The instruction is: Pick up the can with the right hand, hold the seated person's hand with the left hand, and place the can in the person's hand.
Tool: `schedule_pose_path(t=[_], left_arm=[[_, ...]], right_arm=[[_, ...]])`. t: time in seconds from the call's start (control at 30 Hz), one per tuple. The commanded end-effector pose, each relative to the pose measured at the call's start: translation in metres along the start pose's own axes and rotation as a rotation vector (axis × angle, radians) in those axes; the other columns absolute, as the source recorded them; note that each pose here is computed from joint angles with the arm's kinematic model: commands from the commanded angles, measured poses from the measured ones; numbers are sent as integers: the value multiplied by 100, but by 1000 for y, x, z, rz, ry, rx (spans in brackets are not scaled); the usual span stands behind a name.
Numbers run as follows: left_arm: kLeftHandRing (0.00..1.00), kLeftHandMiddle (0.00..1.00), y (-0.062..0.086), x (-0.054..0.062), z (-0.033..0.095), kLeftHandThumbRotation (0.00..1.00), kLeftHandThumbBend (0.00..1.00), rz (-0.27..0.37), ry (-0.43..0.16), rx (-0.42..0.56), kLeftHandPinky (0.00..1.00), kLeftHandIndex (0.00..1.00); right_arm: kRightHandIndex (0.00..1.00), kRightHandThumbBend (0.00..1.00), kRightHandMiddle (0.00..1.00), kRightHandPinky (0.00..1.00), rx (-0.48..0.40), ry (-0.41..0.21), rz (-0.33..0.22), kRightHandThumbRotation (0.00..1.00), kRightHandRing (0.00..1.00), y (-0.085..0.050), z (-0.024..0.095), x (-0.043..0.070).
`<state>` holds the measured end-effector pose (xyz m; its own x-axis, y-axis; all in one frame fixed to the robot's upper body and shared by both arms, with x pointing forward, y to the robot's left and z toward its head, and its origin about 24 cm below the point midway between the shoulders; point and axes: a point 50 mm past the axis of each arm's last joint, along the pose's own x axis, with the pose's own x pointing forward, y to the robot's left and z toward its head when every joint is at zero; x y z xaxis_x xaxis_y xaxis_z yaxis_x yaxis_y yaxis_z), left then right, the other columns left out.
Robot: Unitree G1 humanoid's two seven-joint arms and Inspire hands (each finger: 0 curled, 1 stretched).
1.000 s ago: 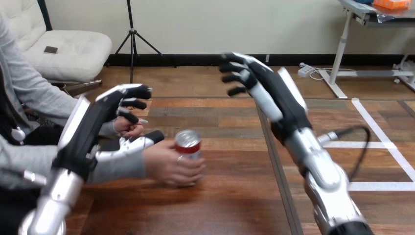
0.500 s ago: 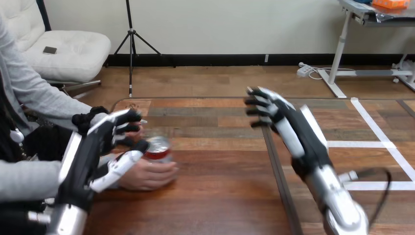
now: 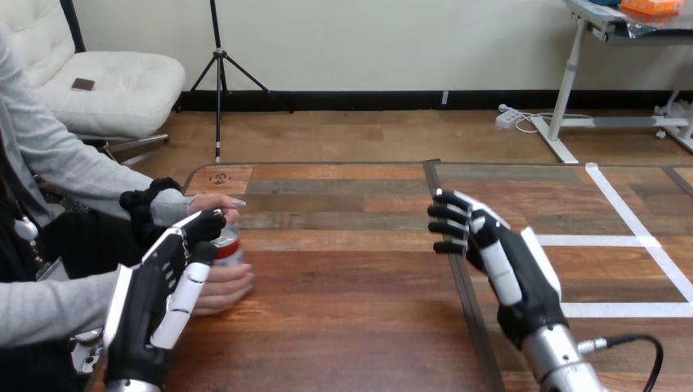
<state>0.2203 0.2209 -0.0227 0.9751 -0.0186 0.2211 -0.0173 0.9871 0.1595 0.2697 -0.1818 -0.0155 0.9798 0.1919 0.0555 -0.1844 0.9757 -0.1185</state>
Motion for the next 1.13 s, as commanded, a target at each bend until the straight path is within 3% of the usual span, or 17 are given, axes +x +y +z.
schedule_pose_path(t=[0.0, 0.43, 0.73, 1.1], left_arm=[[84, 80, -6, 17, 10, 95, 51, 39, -87, -44, 84, 78], [93, 85, -10, 15, 3, 89, 44, 71, -24, -142, 98, 82], [93, 86, -8, 16, 2, 88, 40, 62, -7, -155, 100, 83], [94, 88, -8, 17, 1, 86, 51, 54, 10, -163, 100, 85]], right_arm=[[83, 100, 82, 74, 28, -92, -16, 98, 80, 3, 15, 14], [85, 96, 84, 78, 88, -62, -16, 100, 81, 6, 5, 10], [85, 95, 84, 79, 133, -63, -20, 100, 81, 4, 3, 10], [85, 96, 84, 82, 150, -38, -15, 100, 82, 0, 0, 10]])
